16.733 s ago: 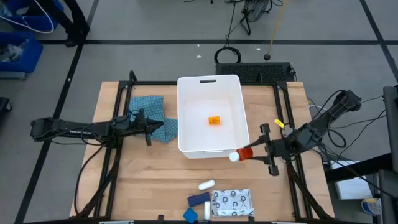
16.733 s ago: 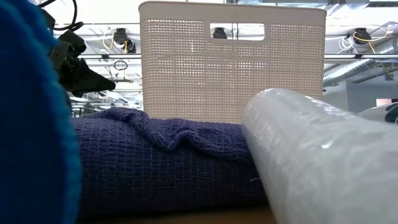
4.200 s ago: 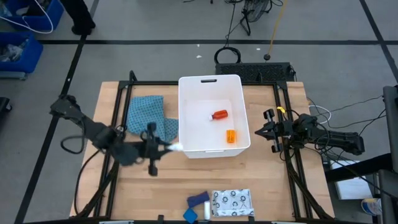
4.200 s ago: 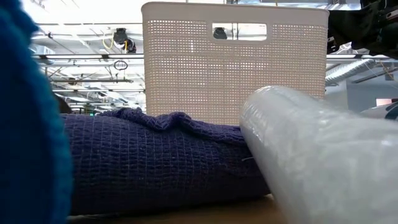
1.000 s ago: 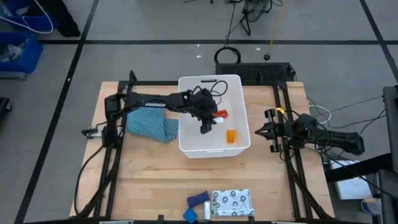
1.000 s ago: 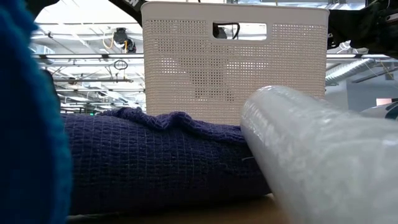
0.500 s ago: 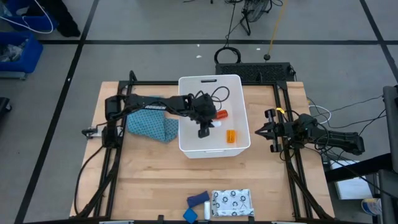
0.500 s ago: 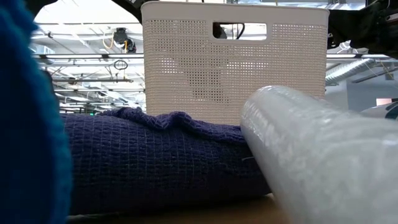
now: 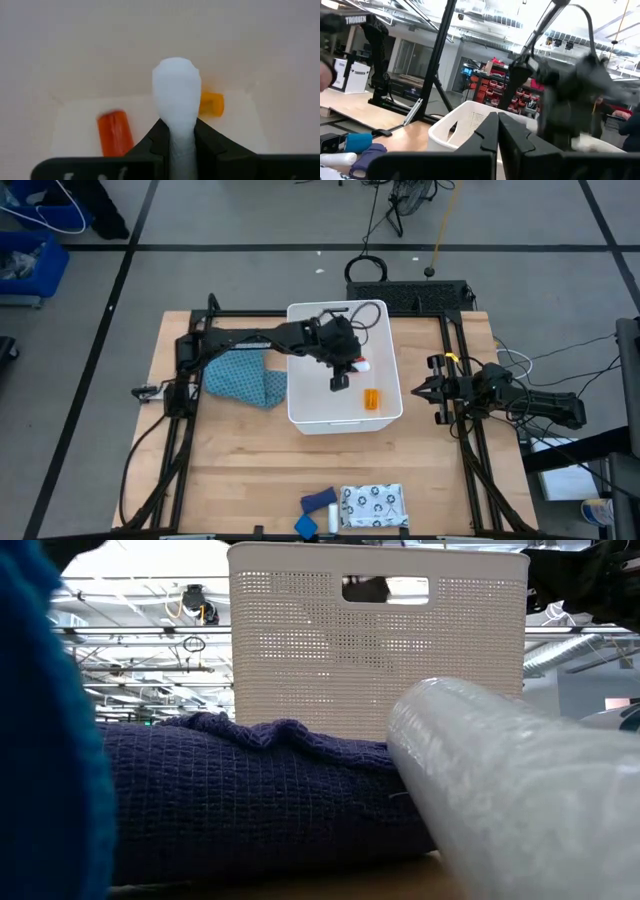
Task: Pick & place medical supplies in basket/bin
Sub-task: Put the top rolled gauze into the white bin
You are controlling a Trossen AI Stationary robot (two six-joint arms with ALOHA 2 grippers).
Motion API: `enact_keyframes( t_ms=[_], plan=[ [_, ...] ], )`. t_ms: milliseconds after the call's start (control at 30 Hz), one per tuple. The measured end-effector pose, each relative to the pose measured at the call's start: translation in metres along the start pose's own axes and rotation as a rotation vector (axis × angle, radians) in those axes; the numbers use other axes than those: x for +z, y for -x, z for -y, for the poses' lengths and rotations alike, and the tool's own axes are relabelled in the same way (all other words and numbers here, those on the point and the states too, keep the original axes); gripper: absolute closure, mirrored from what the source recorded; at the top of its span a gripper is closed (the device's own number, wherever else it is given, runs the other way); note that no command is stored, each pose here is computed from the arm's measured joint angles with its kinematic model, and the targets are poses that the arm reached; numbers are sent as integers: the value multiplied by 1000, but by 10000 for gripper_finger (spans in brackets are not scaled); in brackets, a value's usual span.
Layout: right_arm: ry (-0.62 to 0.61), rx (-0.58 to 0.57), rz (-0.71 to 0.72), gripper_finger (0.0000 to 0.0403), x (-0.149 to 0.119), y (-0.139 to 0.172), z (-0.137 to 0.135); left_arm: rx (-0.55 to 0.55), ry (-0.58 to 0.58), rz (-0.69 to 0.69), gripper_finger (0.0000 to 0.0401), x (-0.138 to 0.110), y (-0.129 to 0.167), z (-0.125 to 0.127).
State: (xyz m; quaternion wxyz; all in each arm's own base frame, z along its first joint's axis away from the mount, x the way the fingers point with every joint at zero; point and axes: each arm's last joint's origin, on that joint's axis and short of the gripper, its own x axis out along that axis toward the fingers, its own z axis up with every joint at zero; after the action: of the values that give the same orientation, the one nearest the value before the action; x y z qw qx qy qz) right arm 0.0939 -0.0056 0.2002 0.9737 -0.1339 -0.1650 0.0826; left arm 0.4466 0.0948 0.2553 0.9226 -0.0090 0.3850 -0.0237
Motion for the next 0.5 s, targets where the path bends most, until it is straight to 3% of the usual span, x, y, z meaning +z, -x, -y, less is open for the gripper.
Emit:
enact_keyframes(
  t_ms=[200,500],
  plan=[
    [-4,0,2,403,0,0,0,-64,10,-65,348,-21,-50,2],
    [-3,0,5,403,0,0,0,-89,14,-229,351,-44,-68,15]
  ],
)
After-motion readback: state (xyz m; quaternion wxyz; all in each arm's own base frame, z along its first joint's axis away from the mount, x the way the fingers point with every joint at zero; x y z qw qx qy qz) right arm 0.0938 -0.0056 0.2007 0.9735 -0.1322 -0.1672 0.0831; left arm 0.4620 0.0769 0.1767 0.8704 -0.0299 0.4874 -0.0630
